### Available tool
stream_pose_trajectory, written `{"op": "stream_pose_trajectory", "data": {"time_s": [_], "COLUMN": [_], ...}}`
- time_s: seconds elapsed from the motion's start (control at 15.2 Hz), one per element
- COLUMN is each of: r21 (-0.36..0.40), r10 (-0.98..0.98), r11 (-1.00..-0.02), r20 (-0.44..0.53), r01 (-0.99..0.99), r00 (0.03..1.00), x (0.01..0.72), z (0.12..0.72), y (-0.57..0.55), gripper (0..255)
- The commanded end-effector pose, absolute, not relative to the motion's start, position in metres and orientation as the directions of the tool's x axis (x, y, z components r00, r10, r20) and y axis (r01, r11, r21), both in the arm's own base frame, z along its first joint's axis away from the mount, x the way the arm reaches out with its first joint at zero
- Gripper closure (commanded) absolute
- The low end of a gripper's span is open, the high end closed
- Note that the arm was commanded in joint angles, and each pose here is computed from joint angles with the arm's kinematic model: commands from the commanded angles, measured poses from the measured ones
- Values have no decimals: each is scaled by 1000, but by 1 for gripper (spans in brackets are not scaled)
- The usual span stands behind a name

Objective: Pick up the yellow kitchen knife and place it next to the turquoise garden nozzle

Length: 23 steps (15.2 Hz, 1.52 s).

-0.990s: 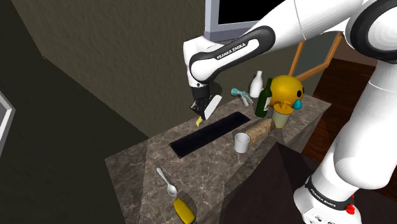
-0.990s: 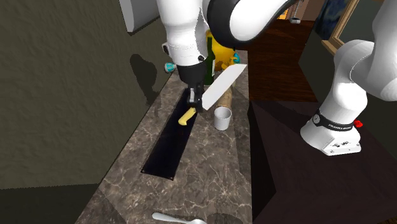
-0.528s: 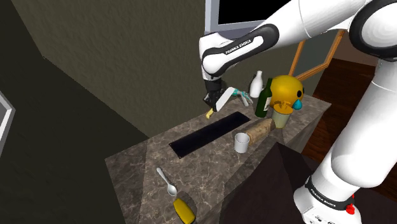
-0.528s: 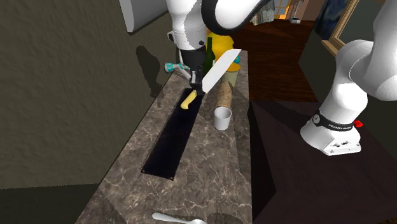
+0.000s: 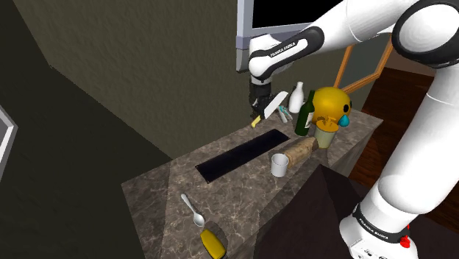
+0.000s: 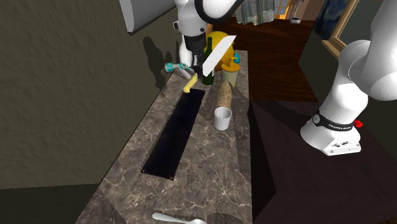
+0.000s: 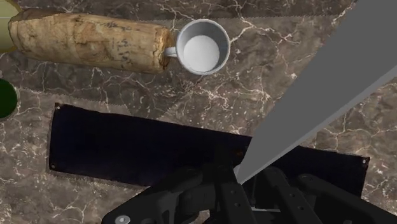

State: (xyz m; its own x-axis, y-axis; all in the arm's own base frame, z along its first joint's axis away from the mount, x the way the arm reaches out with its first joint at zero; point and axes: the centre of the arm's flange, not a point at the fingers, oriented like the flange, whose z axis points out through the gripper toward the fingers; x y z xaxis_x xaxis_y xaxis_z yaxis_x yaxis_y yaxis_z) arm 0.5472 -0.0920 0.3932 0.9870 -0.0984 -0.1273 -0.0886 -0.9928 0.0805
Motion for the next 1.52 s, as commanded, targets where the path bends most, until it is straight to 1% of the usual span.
{"op": "stream_pose_trajectory", "data": {"time_s": [0.0,1.45], "r21": [80,80], "r10": [-96,-96], "r11": [-993,-993], "r20": [-128,-128], "r01": [-87,-87], "r00": [987,987], "x": [550,561], "z": [393,395], "y": [-115,-405], "gripper": [255,255]}}
